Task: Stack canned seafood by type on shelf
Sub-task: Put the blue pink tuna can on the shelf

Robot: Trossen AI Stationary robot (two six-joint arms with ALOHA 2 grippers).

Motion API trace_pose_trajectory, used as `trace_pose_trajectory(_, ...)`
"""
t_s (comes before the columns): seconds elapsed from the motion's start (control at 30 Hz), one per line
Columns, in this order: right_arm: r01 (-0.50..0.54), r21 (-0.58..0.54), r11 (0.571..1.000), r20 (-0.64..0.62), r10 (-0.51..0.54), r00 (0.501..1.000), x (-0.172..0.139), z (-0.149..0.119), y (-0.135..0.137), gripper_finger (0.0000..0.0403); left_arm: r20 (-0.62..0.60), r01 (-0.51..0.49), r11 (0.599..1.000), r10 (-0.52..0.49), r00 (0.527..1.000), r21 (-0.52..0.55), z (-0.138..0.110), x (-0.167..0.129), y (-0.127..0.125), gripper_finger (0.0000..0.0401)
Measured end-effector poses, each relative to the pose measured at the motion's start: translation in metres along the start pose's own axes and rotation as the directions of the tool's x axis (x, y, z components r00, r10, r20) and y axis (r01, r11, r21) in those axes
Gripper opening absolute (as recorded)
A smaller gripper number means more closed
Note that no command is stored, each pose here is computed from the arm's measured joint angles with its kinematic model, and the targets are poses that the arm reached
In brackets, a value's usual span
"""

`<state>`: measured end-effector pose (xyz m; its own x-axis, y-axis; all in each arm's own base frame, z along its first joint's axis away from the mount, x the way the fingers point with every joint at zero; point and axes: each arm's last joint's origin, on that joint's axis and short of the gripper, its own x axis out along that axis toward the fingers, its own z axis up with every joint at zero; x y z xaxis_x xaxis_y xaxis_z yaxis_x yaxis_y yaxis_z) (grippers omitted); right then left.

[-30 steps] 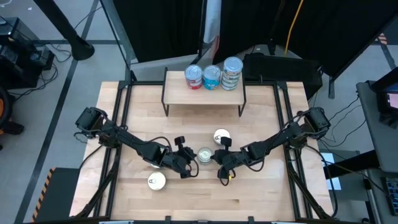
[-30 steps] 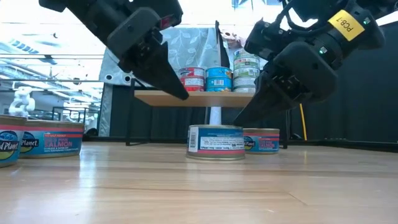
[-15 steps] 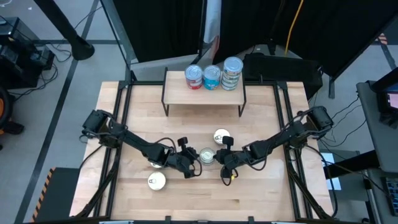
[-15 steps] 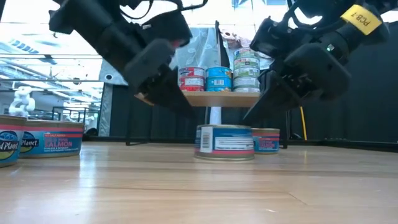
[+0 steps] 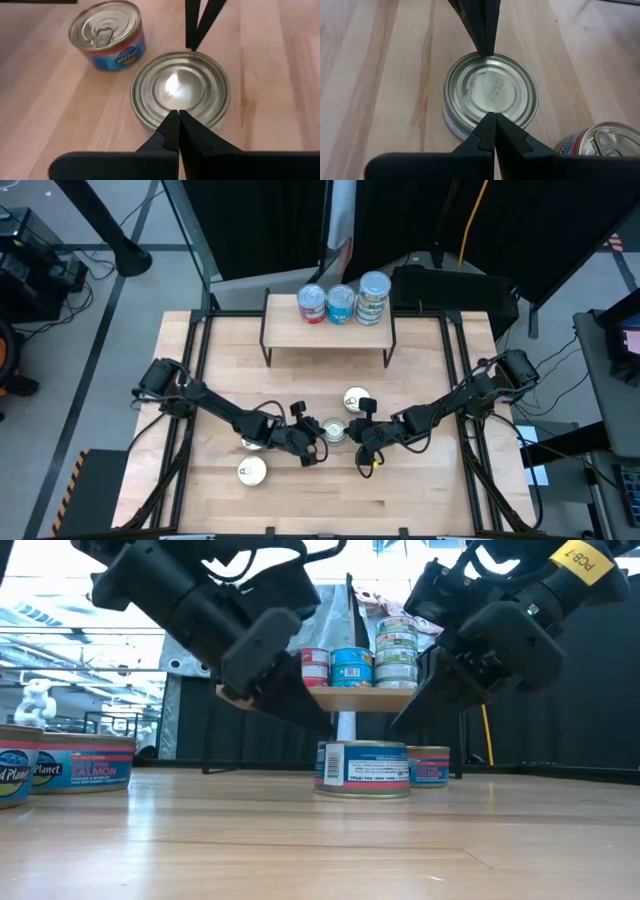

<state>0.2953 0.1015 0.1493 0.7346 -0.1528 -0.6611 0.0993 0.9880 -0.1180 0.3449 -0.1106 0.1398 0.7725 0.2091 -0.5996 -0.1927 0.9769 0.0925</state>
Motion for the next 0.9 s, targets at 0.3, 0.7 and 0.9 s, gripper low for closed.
trace_pose_trajectory(0.3, 0.01, 0.002, 1.0, -0.035, -0.01, 0.999, -0.001, -0.003, -0.001, 0.0, -0.01, -0.009, 1.0, 0.009, 1.0, -0.02, -0.008, 0.011, -0.004, 0.0001)
trace_pose_trajectory(0.7, 0.022, 0.072, 0.997, -0.098, -0.014, 0.995, -0.031, -0.001, -0.007, 0.0, -0.001, -0.038, 0.999, 0.038, 0.999, 0.022, -0.008, 0.001, -0.008, 0.0001)
trace_pose_trajectory(0.9, 0.016, 0.052, 0.999, -0.151, -0.008, 0.988, -0.017, -0.011, -0.002, 0.0, 0.051, -0.039, 0.999, 0.039, 0.998, 0.003, 0.006, -0.01, -0.007, 0.0001)
